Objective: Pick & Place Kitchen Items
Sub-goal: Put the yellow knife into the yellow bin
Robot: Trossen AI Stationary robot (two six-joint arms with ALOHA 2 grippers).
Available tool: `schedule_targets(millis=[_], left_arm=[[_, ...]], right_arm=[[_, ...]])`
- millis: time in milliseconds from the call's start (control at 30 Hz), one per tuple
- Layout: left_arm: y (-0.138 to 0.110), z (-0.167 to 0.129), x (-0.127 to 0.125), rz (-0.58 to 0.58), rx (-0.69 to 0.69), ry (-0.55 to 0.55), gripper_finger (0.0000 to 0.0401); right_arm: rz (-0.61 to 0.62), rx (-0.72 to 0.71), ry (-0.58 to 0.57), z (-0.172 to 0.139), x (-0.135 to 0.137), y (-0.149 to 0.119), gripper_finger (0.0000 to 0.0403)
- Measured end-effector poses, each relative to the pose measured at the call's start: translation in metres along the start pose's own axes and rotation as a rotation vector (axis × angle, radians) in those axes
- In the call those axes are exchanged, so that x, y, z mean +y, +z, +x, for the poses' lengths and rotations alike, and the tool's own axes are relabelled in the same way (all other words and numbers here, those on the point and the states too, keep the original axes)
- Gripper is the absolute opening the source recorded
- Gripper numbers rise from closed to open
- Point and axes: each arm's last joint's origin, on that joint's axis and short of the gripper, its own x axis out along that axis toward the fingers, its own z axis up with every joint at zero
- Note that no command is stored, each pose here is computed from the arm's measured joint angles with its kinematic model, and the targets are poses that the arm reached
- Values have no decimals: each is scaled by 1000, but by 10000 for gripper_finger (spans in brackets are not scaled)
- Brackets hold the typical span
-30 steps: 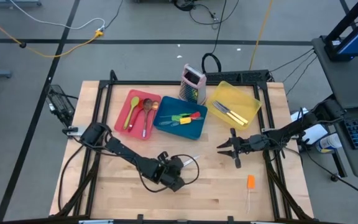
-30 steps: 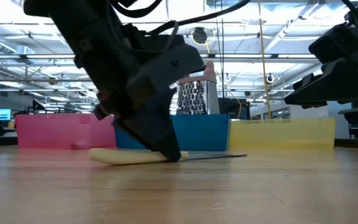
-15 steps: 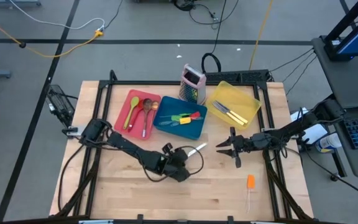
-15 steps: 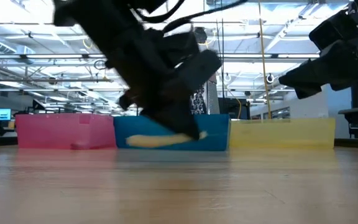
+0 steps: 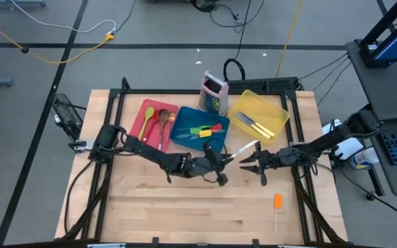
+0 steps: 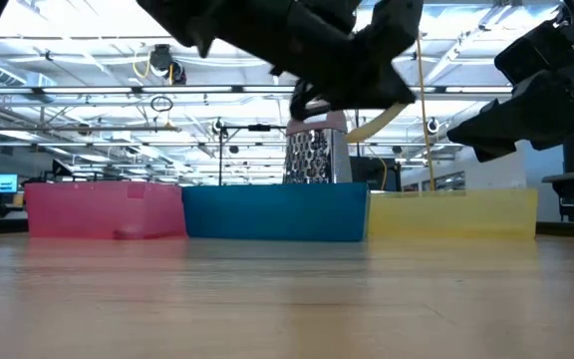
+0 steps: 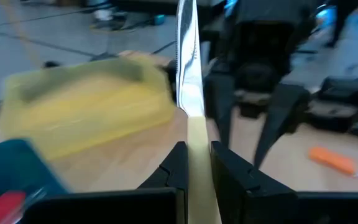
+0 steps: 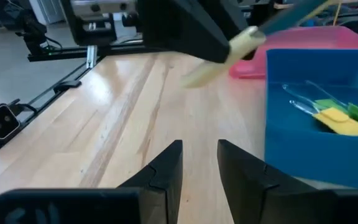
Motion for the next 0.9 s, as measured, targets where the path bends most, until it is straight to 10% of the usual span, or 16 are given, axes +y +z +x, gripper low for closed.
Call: schedule_targets(millis=[900], left_arm=[[24, -9, -16, 84, -233, -154, 41]], right_arm=[[40, -244, 56, 32, 22, 12, 93]])
